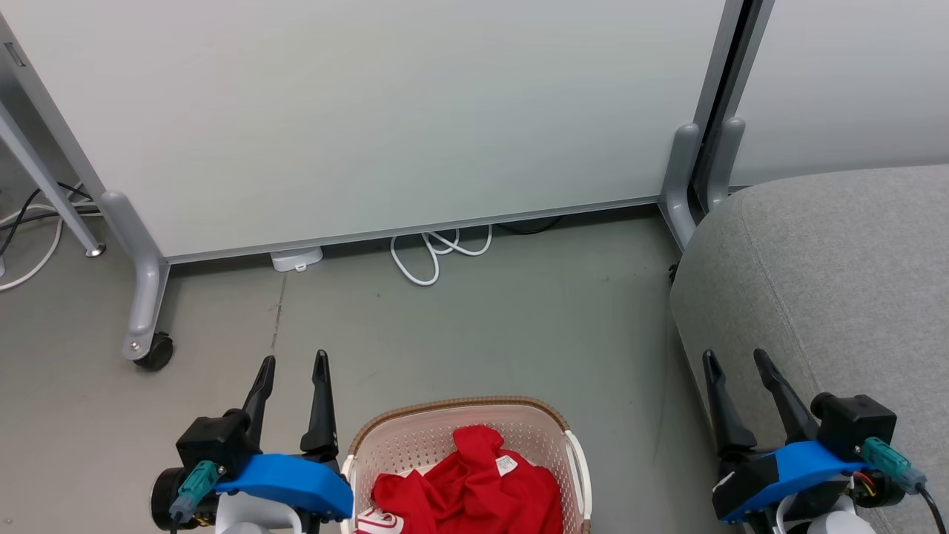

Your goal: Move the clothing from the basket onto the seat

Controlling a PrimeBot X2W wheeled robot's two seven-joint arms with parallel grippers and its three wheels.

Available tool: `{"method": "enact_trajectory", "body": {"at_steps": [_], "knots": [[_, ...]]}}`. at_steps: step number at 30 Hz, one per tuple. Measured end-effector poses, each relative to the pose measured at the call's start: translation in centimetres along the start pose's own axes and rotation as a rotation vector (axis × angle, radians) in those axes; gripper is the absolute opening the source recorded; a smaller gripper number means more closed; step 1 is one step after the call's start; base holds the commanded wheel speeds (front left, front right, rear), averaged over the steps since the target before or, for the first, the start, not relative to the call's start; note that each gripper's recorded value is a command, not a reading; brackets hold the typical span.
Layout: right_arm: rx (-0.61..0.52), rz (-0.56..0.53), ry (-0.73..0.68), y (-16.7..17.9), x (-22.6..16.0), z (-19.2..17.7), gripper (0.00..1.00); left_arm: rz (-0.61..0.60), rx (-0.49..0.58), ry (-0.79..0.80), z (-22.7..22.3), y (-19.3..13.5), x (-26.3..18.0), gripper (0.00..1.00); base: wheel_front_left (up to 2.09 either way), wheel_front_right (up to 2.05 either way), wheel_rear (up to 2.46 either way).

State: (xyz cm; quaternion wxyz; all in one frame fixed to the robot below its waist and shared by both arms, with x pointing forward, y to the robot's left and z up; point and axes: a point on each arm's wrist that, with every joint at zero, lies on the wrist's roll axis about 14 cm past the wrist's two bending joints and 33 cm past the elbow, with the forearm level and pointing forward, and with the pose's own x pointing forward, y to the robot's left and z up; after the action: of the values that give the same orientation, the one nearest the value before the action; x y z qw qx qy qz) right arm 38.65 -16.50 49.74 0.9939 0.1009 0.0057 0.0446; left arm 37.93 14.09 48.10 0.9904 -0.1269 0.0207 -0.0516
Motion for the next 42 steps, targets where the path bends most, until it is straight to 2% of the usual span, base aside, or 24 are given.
{"method": "enact_trajectory", "body": {"at_steps": [20,34,42], "knots": [[-0.133,0.036,-0.017,0.7,0.3,0.4,1.0,-0.036,0.101,-0.019,0.1,-1.0,0.0,1.0,0.0,0.0,0.0],[-0.133,0.036,-0.019,0.7,0.3,0.4,1.0,-0.03,0.095,-0.009,-0.3,-0.9,0.0,1.0,0.0,0.0,0.0],[-0.128,0.054,-0.025,1.2,1.8,0.4,1.0,-0.026,0.072,0.089,-3.4,-0.6,1.0,1.0,0.0,0.0,0.0]]}}
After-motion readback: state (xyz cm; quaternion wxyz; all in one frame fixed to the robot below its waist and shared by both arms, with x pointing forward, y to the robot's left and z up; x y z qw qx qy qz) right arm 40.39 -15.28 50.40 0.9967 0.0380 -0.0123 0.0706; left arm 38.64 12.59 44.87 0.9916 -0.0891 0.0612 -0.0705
